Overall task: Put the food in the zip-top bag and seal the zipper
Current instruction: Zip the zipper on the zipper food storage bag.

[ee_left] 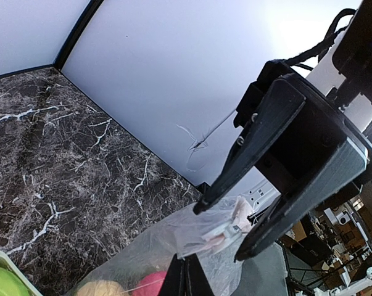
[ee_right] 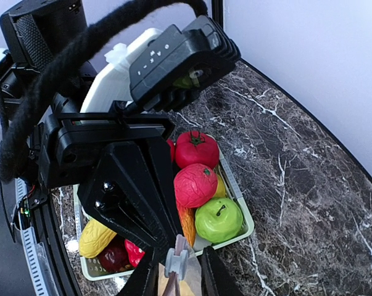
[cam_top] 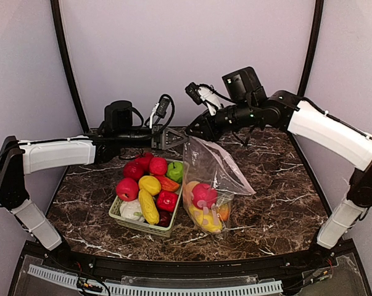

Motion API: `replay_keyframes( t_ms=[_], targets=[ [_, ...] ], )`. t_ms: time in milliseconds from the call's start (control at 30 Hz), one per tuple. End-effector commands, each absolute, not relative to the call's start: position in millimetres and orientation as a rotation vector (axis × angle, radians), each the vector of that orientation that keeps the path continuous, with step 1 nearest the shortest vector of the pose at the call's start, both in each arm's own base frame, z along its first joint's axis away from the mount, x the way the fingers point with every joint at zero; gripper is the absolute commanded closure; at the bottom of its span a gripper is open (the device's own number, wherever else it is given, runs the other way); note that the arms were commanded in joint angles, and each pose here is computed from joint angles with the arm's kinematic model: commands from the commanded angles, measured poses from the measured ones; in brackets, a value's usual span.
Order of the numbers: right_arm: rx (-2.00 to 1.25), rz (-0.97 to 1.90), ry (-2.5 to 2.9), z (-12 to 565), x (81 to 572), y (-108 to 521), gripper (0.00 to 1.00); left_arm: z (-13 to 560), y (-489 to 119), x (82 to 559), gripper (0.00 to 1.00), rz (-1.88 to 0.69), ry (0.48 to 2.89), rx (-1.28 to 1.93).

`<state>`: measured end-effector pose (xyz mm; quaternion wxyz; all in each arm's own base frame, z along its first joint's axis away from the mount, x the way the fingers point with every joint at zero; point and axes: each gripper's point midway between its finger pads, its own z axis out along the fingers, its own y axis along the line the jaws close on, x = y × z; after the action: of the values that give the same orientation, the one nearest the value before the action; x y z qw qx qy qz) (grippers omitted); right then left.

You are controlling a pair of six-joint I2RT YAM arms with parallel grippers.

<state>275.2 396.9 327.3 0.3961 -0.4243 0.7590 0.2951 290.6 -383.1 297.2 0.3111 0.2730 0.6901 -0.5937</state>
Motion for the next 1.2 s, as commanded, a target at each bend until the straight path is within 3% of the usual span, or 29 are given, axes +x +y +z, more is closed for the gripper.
replay_keyframes(
  t_ms=[0, 100, 300, 467, 1133, 1167],
  targets=[
    [-1.073, 0.742, 1.868, 342, 278, 404, 0.81, 296, -381, 291, 0.99, -1.571, 1.822, 0.726],
    [-1.079, 0.746, 1.873, 340, 277, 404, 0.89, 295, -381, 291, 0.99, -1.570, 1.826, 0.720],
    [-1.097, 0.757, 1.893, 332, 274, 404, 0.91, 297, -381, 292, 0.99, -1.570, 1.823, 0.709],
    [-1.090, 0.746, 1.908, 328, 273, 400, 1.00, 294, -379, 294, 0.99, -1.550, 1.834, 0.688],
    [-0.980, 0.723, 1.938, 332, 257, 362, 1.00, 291, -377, 299, 0.99, -1.531, 1.836, 0.650],
    [-0.980, 0.734, 1.934, 332, 256, 362, 1.00, 292, -378, 298, 0.96, -1.538, 1.828, 0.656]
  ],
)
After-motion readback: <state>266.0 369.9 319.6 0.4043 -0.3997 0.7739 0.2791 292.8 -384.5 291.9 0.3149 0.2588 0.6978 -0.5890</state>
